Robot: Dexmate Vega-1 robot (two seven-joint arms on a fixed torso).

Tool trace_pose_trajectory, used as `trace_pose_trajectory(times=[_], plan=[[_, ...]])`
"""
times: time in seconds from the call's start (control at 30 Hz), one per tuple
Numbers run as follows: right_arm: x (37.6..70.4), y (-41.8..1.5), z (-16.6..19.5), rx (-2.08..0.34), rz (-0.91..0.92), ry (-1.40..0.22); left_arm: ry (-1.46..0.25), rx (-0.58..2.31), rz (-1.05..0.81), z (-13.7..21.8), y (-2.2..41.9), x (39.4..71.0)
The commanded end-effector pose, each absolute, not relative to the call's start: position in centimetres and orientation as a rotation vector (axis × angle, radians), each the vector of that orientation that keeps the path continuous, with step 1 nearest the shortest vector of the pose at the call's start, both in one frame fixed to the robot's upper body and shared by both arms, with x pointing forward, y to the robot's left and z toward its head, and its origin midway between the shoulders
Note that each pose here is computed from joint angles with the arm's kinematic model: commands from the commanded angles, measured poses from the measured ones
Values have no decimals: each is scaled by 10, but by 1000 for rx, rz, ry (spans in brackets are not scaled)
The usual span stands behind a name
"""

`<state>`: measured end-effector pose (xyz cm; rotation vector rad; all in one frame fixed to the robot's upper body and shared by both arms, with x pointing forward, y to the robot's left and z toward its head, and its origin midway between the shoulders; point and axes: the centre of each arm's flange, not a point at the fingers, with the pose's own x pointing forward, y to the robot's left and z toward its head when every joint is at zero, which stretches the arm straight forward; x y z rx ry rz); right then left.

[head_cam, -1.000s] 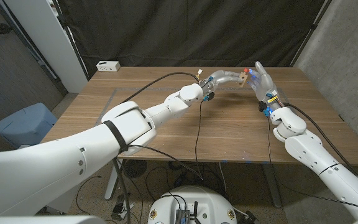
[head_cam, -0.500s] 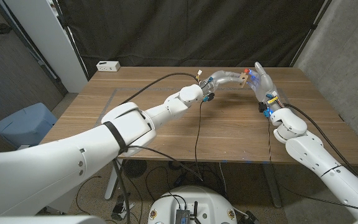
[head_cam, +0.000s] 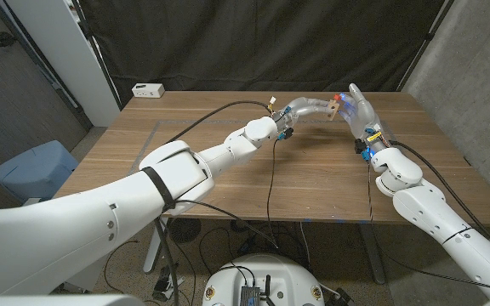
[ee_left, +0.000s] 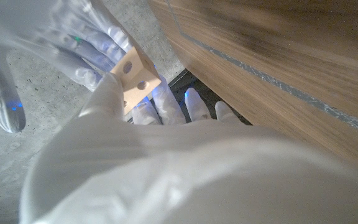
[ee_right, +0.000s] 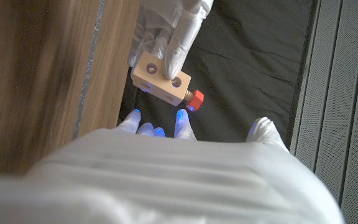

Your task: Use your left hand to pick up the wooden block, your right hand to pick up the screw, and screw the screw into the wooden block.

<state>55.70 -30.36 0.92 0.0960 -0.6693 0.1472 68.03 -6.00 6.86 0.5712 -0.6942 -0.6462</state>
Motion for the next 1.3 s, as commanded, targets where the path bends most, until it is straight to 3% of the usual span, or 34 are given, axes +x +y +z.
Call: trace_pose_trajectory(times=[0.03,1.3], plan=[[555,-300,10,87,150,-665,-689,570,-650,69,-60,681],[561,-289,7,99,146,-643,-606,579,-610,74,-56,692]])
